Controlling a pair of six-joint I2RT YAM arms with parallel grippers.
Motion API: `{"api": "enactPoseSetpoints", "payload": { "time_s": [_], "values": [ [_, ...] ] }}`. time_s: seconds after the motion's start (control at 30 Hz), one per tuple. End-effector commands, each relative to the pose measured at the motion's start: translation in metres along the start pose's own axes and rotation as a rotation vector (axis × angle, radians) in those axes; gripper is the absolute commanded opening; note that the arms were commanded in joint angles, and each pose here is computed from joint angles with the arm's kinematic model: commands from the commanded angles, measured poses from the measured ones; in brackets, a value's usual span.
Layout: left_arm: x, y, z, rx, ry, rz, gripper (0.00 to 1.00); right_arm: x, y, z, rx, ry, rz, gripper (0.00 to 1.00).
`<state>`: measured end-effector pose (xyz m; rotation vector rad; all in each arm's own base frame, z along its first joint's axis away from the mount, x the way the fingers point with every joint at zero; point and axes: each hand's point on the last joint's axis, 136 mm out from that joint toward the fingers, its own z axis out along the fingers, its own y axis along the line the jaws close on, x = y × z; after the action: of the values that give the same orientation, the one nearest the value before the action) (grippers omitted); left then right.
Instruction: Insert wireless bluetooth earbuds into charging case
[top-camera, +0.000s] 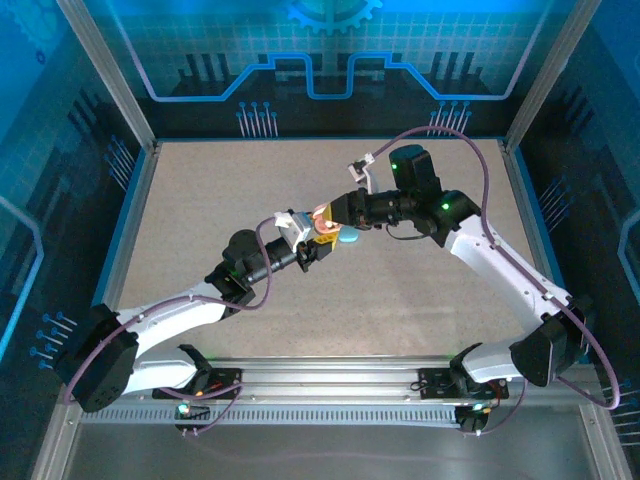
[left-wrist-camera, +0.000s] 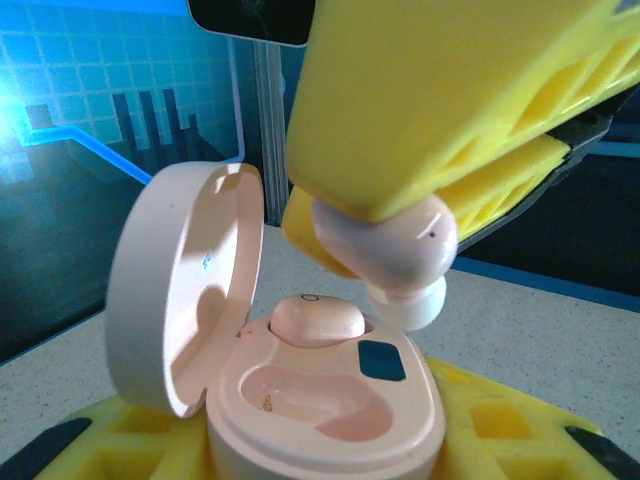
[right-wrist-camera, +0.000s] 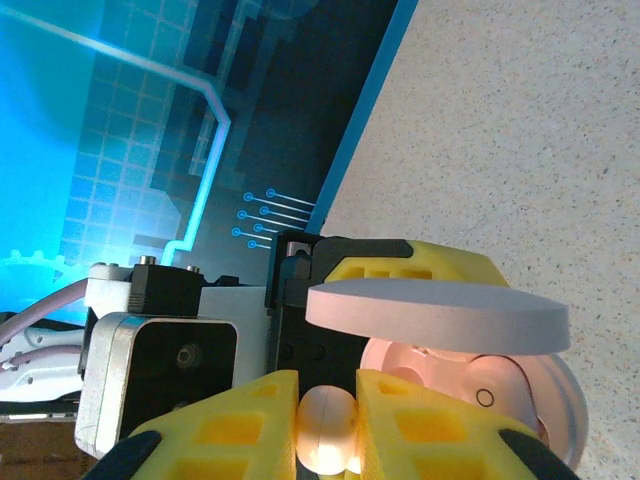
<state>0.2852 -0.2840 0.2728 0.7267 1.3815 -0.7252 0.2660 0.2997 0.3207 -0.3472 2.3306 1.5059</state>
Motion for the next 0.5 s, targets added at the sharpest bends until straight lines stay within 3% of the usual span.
{"api": "enactPoseSetpoints", "payload": {
  "time_s": [0.0,0.47],
  "values": [
    [-0.014,-0.006,0.0,0.024,-0.054,-0.003,0.4,-0.002,0.009,0.001,0.0,-0.008,-0.035,0.21],
    [-0.018,-0.005,-0.001,0.023,-0.07,-0.015,0.4,-0.001,-0.002,0.015,0.061,0.009,-0.036,0.22]
  ]
}}
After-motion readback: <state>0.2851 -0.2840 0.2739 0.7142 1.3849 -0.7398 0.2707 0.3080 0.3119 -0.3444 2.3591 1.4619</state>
